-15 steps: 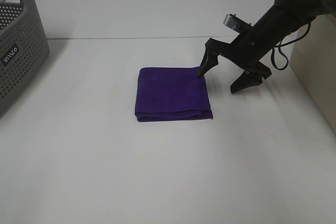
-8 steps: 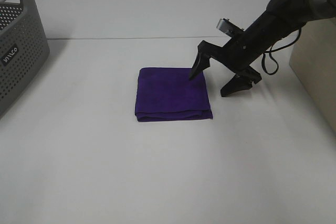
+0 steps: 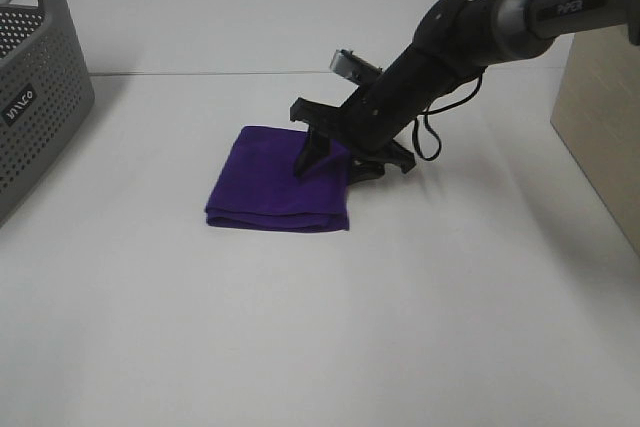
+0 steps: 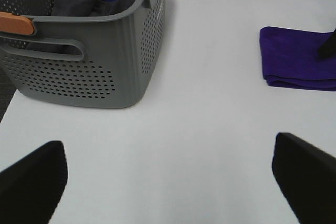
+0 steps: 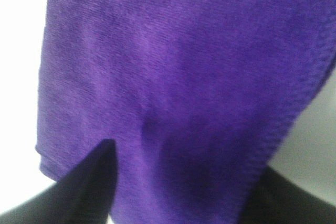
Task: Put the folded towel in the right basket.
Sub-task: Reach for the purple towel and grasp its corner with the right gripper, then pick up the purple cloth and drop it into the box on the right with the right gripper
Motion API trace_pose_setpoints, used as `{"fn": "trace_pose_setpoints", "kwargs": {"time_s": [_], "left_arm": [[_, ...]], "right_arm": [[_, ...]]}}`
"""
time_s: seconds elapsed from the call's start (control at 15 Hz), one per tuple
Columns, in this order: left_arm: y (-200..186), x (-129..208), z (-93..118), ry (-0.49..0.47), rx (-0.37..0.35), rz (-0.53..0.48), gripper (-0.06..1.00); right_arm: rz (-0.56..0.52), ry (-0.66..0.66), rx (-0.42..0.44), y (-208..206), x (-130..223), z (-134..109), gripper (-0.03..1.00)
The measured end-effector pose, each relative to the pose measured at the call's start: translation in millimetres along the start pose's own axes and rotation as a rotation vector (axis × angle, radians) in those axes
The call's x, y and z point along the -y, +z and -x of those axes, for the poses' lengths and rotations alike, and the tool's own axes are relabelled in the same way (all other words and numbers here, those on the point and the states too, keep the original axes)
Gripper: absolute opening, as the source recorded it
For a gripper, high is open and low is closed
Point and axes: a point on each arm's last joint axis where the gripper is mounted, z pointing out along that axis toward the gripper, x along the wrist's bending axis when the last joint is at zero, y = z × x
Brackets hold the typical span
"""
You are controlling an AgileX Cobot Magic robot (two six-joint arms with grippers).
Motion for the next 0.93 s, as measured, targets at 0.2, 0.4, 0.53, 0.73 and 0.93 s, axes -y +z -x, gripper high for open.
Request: {"fn": "trace_pose_setpoints", "kwargs": {"time_s": [0.2, 0.4, 0.53, 0.73, 0.93], "left_arm": [[0, 0, 0, 0.0, 0.0, 0.0, 0.99], [0, 0, 0, 0.0, 0.0, 0.0, 0.99], [0, 0, 0, 0.0, 0.0, 0.0, 0.99], [0, 0, 0, 0.0, 0.0, 0.0, 0.99], [0, 0, 0, 0.0, 0.0, 0.0, 0.99]], "right_arm": [[0.016, -0.04, 0.001, 15, 8, -18, 0.05], [0.017, -0.043, -0.005, 16, 9, -20, 0.05], [0.001, -0.066, -0.003, 8, 10, -24, 0.05], [-0.087, -0.2, -0.009, -41, 10, -51, 0.05], [-0.021, -0.403, 0.01, -136, -6, -99, 0.05]]}}
